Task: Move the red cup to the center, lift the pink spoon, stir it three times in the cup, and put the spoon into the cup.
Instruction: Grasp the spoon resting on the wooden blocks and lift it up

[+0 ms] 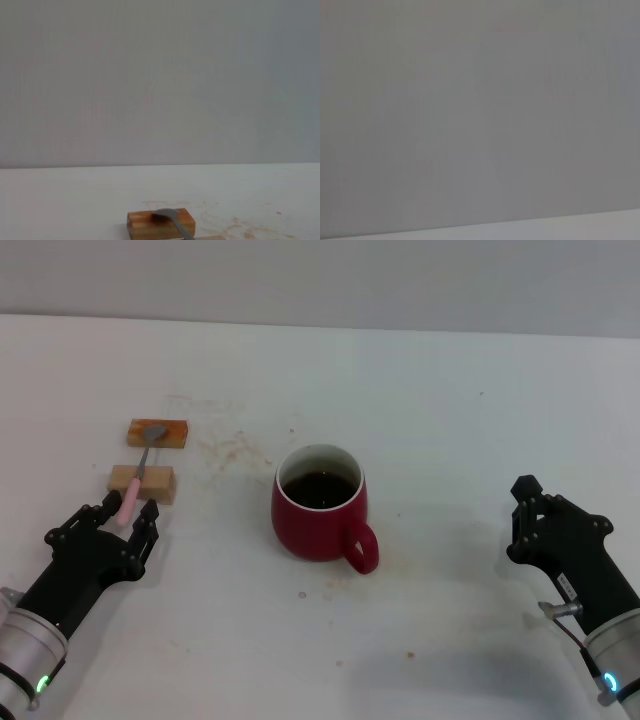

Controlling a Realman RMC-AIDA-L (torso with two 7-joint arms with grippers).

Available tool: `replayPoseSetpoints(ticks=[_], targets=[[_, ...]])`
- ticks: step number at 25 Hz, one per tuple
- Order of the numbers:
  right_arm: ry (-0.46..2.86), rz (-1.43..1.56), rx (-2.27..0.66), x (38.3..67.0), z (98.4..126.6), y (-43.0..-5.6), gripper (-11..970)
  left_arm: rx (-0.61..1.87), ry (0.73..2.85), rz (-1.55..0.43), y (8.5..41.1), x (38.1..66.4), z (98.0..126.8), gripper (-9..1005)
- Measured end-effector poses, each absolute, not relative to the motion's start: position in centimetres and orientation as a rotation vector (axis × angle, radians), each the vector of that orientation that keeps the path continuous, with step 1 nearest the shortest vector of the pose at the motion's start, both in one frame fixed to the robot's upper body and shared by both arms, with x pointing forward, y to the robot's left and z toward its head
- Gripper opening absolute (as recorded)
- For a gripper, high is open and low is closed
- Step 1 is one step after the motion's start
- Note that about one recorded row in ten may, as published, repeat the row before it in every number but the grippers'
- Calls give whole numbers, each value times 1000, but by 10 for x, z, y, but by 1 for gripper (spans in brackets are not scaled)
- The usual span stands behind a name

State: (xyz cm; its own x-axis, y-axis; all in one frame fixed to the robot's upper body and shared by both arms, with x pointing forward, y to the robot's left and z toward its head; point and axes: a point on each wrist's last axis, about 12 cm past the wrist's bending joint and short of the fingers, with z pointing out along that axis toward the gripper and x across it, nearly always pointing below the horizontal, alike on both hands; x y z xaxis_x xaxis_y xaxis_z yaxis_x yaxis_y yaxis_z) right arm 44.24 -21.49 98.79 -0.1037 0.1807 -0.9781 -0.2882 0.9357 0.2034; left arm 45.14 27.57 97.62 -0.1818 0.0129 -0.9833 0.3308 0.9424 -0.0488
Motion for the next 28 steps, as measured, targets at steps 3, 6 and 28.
replayPoseSetpoints(ticks=[3,6,28], targets=[[1625,397,-84,442,988,-215,-1,258,1738,-288,276,451,976,451],[1621,397,-84,442,989,-215,-1,258,1738,-288,276,451,976,458],[1621,397,-76,440,988,-215,-1,271,1694,-268,271,454,982,63]])
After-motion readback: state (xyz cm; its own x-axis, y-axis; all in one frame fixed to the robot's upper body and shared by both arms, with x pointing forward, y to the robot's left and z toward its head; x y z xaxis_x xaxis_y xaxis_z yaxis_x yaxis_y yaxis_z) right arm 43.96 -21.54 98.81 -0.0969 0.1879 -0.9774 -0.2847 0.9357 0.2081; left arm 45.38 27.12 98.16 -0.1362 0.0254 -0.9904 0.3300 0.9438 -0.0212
